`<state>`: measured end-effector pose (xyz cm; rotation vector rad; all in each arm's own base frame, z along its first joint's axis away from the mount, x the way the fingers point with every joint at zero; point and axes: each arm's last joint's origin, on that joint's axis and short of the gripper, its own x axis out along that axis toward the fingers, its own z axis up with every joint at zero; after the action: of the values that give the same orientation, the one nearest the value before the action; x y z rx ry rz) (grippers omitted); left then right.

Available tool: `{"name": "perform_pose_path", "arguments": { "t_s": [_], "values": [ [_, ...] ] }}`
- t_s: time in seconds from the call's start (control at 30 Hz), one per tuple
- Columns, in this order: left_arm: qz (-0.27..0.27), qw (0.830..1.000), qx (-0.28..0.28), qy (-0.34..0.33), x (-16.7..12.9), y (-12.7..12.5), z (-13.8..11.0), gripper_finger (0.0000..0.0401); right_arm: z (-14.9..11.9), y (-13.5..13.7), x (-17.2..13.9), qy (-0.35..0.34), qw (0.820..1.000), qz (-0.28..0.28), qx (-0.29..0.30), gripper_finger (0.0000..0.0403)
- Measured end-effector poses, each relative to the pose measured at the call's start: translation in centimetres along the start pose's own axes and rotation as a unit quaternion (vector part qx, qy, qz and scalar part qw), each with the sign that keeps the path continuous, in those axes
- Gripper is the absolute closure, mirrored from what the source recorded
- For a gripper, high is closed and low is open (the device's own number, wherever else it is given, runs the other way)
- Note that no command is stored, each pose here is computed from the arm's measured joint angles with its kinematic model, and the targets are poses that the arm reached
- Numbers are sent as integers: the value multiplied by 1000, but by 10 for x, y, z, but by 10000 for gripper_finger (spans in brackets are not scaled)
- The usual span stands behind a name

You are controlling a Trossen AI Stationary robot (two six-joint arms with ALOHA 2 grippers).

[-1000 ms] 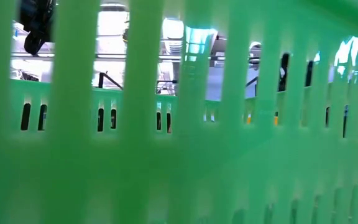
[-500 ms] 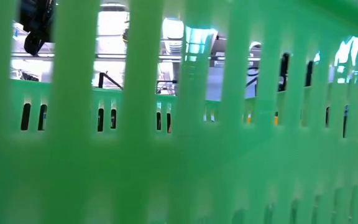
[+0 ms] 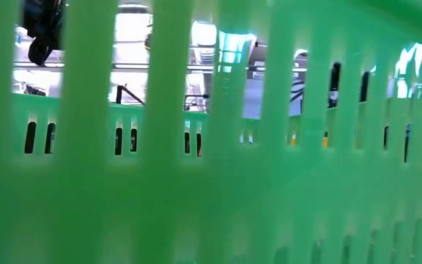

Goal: Stack baskets on shelf by color
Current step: Put the top right green bin on the shelf

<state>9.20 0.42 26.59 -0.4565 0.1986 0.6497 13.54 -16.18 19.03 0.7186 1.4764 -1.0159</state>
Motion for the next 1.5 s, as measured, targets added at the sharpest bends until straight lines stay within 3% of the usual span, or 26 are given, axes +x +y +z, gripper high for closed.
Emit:
{"name": "perform_pose_path", "arguments": {
  "t_s": [0.17, 0.43, 0.77, 1.07, 1.27, 1.5],
  "values": [
    [0, 1000, 1, 0, 0, 0, 0, 401, -12, 6, -5, 31, 998, -21, 52, 205],
    [0, 1000, 1, 0, 0, 0, 0, 401, -23, 24, -16, 0, 989, -17, 145, 203],
    [2, 1000, 15, 15, 0, 1, -3, 401, -48, 37, -21, 8, 973, -88, 213, 198],
    [-1, 999, 29, 24, 0, 2, -4, 401, -74, 54, -1, -59, 945, 17, 322, 194],
    [-1, 999, 31, 24, 0, 2, -4, 401, -88, 46, 9, -66, 929, 35, 362, 194],
    [-1, 999, 35, 24, 0, 2, -4, 401, -83, 40, 20, -83, 918, 52, 384, 196]
  ]
}}
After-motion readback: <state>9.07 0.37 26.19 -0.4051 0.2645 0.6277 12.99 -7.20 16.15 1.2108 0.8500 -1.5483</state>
